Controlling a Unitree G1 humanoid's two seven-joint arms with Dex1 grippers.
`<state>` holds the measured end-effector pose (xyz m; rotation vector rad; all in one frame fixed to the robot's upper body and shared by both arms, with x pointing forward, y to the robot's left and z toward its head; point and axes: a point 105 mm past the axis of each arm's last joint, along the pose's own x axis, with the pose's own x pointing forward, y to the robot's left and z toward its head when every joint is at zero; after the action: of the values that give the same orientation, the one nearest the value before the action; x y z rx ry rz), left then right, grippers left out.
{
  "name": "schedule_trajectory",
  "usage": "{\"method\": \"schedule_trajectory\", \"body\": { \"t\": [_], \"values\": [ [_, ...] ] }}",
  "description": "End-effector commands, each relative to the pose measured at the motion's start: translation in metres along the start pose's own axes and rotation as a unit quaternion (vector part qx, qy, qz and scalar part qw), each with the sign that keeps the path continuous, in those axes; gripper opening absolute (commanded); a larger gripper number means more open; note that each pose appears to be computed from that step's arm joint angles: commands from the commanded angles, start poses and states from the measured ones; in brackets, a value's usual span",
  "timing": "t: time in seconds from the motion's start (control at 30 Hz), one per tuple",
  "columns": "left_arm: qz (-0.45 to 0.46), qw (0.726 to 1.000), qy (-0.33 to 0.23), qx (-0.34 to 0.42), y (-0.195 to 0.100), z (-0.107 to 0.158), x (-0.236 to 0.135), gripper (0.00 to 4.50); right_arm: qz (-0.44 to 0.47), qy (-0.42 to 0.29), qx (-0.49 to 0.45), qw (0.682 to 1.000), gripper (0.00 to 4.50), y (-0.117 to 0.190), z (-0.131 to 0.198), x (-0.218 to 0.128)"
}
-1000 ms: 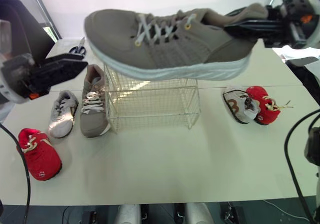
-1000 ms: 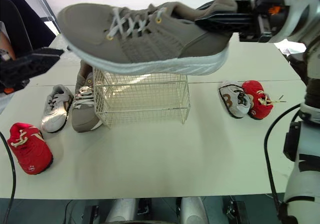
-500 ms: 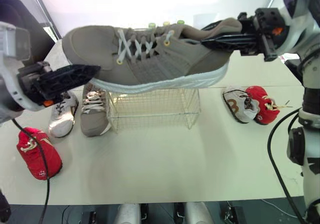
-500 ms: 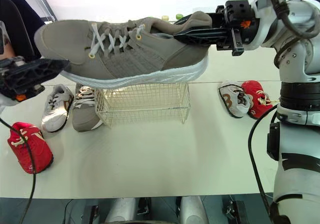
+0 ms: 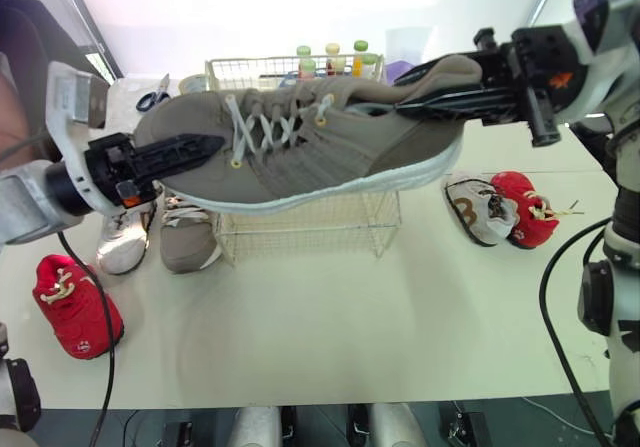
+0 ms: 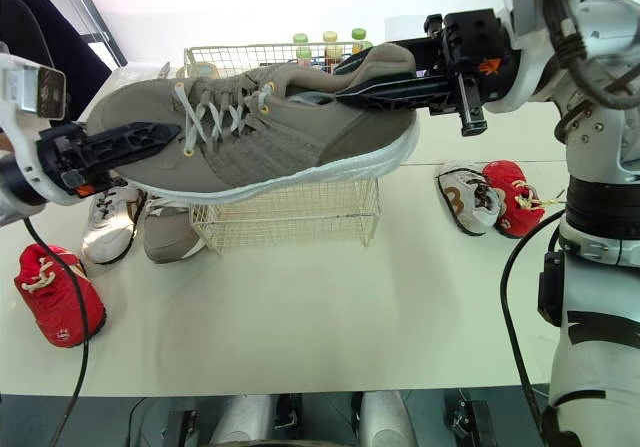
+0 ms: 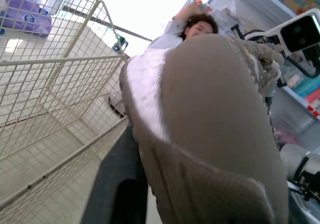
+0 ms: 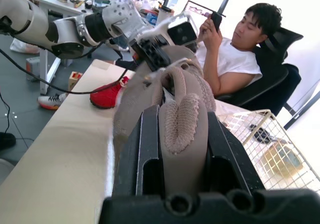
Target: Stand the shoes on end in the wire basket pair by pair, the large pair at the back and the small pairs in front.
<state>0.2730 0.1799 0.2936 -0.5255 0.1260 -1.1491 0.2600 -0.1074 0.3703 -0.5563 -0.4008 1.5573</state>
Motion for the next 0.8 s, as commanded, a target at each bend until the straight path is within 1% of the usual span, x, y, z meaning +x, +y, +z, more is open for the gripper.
{"method": "schedule_trajectory", "body": {
  "t": [0.03, 0.07, 0.1, 0.13, 0.2, 0.23, 0.3, 0.33, 0.4, 0.43, 0.47, 0.53, 0.6, 0.67, 0.73, 0.8],
  "values": [
    [-0.067, 0.997, -0.031, 0.031, -0.027, 0.015, 0.005, 0.78, -0.049, -0.007, -0.02, 0.999, 0.84, -0.008, 0.015, -0.014],
    [-0.069, 0.996, -0.038, 0.032, -0.028, 0.017, 0.005, 0.77, -0.061, -0.005, -0.018, 0.998, 1.31, -0.01, 0.015, -0.017],
    [-0.07, 0.996, -0.052, 0.034, -0.029, 0.02, 0.005, 0.77, -0.081, -0.005, -0.013, 0.997, 1.66, -0.014, 0.014, -0.021],
    [-0.071, 0.994, -0.072, 0.036, -0.03, 0.024, 0.003, 0.77, -0.117, -0.001, -0.006, 0.993, 2.15, -0.022, 0.012, -0.029],
    [-0.069, 0.989, -0.121, 0.04, -0.033, 0.034, -0.002, 0.77, -0.208, -0.02, 0.045, 0.977, 3.21, -0.04, 0.006, -0.062],
    [-0.067, 0.986, -0.145, 0.042, -0.034, 0.038, -0.005, 0.77, -0.25, -0.043, 0.076, 0.964, 3.66, -0.047, 0.003, -0.081],
    [-0.066, 0.979, -0.187, 0.044, -0.035, 0.044, -0.008, 0.77, -0.3, -0.116, 0.157, 0.934, 3.66, -0.05, -0.004, -0.112],
    [-0.065, 0.976, -0.202, 0.045, -0.036, 0.046, -0.008, 0.77, -0.308, -0.14, 0.187, 0.922, 3.66, -0.049, -0.009, -0.12],
    [-0.064, 0.968, -0.237, 0.051, -0.037, 0.049, -0.008, 0.77, -0.324, -0.184, 0.248, 0.894, 3.66, -0.039, -0.031, -0.124],
    [-0.064, 0.964, -0.254, 0.053, -0.037, 0.05, -0.006, 0.77, -0.327, -0.186, 0.273, 0.886, 3.66, -0.033, -0.045, -0.116],
    [-0.066, 0.96, -0.268, 0.052, -0.037, 0.05, -0.003, 0.77, -0.323, -0.175, 0.283, 0.886, 3.66, -0.025, -0.057, -0.102],
    [-0.071, 0.955, -0.283, 0.05, -0.037, 0.05, 0.004, 0.77, -0.313, -0.165, 0.287, 0.89, 3.66, -0.014, -0.066, -0.082],
    [-0.081, 0.948, -0.304, 0.043, -0.035, 0.049, 0.016, 0.77, -0.295, -0.25, 0.311, 0.868, 3.66, -0.011, -0.06, -0.051],
    [-0.088, 0.944, -0.316, 0.038, -0.031, 0.048, 0.026, 0.77, -0.284, -0.312, 0.325, 0.846, 3.66, -0.011, -0.052, -0.029],
    [-0.094, 0.94, -0.326, 0.032, -0.027, 0.048, 0.033, 0.77, -0.282, -0.34, 0.331, 0.834, 3.66, -0.014, -0.047, -0.015],
    [-0.1, 0.938, -0.331, 0.028, -0.025, 0.049, 0.04, 0.77, -0.277, -0.354, 0.335, 0.828, 3.66, -0.015, -0.043, -0.006]
  ]
}}
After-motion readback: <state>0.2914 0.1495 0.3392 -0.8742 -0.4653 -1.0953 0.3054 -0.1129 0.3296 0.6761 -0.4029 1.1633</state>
